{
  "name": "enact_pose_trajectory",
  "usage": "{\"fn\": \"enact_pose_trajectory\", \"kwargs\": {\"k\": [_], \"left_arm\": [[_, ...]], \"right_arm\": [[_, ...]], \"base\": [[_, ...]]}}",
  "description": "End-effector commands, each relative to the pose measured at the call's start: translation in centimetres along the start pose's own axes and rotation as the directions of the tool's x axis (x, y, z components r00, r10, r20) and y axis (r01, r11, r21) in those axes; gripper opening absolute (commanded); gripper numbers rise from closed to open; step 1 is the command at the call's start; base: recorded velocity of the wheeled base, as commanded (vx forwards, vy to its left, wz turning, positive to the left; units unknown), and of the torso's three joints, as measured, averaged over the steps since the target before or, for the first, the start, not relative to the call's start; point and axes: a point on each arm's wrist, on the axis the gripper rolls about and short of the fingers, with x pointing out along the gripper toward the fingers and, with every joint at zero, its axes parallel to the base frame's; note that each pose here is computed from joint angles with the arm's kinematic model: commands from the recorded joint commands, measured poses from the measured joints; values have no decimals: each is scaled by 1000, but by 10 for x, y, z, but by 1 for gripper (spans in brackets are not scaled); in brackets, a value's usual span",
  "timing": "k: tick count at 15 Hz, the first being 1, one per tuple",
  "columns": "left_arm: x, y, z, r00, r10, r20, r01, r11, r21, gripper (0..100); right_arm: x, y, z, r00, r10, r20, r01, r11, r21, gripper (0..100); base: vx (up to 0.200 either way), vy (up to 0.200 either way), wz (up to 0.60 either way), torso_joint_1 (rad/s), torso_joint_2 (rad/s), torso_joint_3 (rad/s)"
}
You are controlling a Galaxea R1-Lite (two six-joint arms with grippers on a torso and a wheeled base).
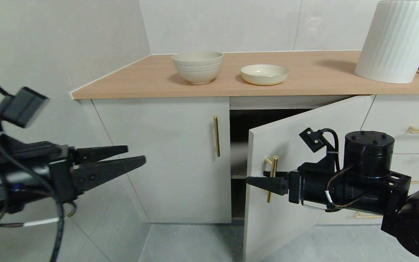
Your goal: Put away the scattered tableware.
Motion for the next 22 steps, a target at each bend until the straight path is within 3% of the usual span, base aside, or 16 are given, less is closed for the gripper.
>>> {"fn": "enact_pose_trajectory", "kwargs": {"k": [1, 3, 7, 10, 12, 13, 15, 18, 22], "left_arm": [[71, 44, -53, 990, -33, -138, 21, 996, -93, 100], [86, 56, -83, 984, -38, -174, 17, 992, -121, 100], [107, 68, -106, 989, -32, -142, 16, 994, -110, 100], [125, 54, -114, 990, -55, -131, 39, 991, -125, 100], [151, 48, -122, 988, -80, -131, 67, 992, -103, 100], [162, 46, -125, 988, -79, -133, 66, 993, -96, 0], [184, 48, -123, 992, -73, -99, 66, 995, -71, 0], [208, 55, -116, 995, -103, -3, 103, 995, -18, 0], [234, 42, -123, 987, -162, 9, 162, 987, 3, 0]], "right_arm": [[0, 0, 0, 1000, 5, 1, -5, 1000, -4, 100], [0, 0, -2, 1000, 4, -3, -4, 1000, -2, 100], [2, 3, -5, 1000, 15, -15, -15, 1000, -2, 100], [3, 2, -6, 1000, 14, -18, -14, 1000, 0, 100], [4, 2, -7, 1000, 13, -24, -13, 1000, 0, 100], [4, 2, -7, 1000, 13, -24, -13, 1000, 0, 100], [4, 2, -7, 1000, 13, -24, -13, 1000, 0, 100], [4, 1, -7, 1000, 12, -25, -12, 1000, 2, 100], [4, 5, -11, 999, 22, -36, -22, 1000, 1, 100]], "base": [[0, 0, 0, 0, 0, 0], [0, 0, 0, 0, 0, 0], [0, 0, 0, 0, 0, 0], [0, 0, 0, 0, 0, 0], [0, 0, 0, 0, 0, 0], [0, 0, 0, 0, 0, 0], [0, 0, 0, 0, 0, 0], [0, 0, 0, 0, 0, 0], [0, 0, 0, 0, 0, 0]]}}
